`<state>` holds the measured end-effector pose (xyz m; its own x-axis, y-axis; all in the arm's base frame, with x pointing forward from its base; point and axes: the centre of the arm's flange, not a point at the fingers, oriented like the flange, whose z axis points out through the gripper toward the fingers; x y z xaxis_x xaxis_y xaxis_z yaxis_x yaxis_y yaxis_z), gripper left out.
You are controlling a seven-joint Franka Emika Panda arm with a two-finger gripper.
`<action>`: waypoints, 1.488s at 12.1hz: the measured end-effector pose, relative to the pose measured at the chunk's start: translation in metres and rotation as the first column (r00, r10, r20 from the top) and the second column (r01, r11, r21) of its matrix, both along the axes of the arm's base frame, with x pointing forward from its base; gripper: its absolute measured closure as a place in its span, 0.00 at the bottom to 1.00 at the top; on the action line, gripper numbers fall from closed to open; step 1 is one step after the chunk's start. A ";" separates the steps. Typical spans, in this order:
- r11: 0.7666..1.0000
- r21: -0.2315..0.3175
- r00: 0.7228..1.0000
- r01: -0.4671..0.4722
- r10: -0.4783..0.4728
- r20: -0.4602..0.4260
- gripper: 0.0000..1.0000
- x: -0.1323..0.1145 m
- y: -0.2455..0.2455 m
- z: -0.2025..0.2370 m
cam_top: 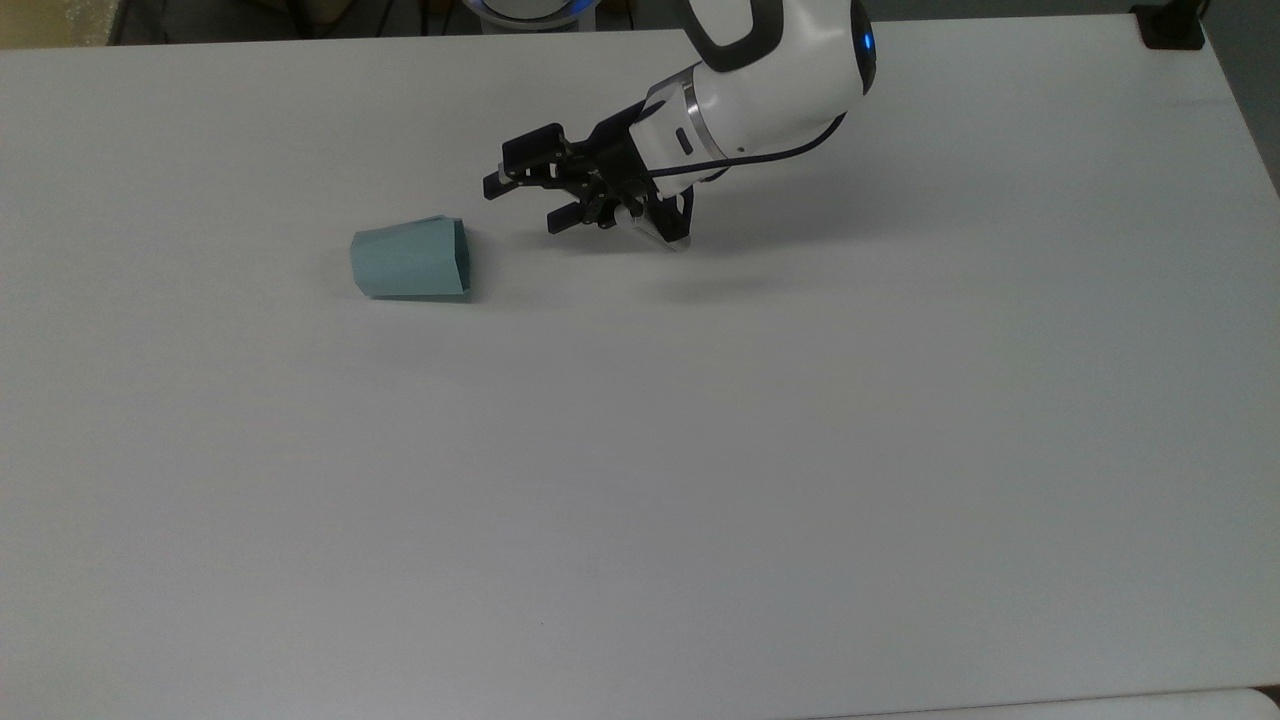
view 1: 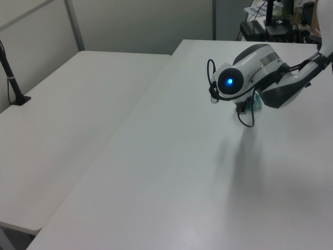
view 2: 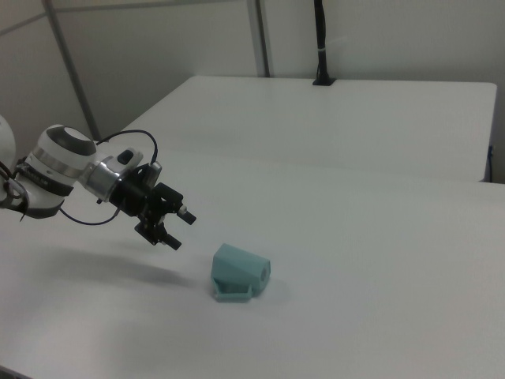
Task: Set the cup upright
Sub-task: 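Lower the gripper beside the cup's open rim, then close the gripper on the cup's rim wall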
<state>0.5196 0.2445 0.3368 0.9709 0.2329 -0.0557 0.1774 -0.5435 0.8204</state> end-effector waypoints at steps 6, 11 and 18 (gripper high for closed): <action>0.996 -0.081 0.997 0.027 -0.020 0.079 0.00 0.004 -0.017 -0.027; 0.991 -0.093 0.988 0.097 -0.084 0.129 0.00 0.014 -0.043 -0.037; 0.986 -0.097 0.985 0.132 -0.120 0.122 0.07 0.021 -0.064 -0.050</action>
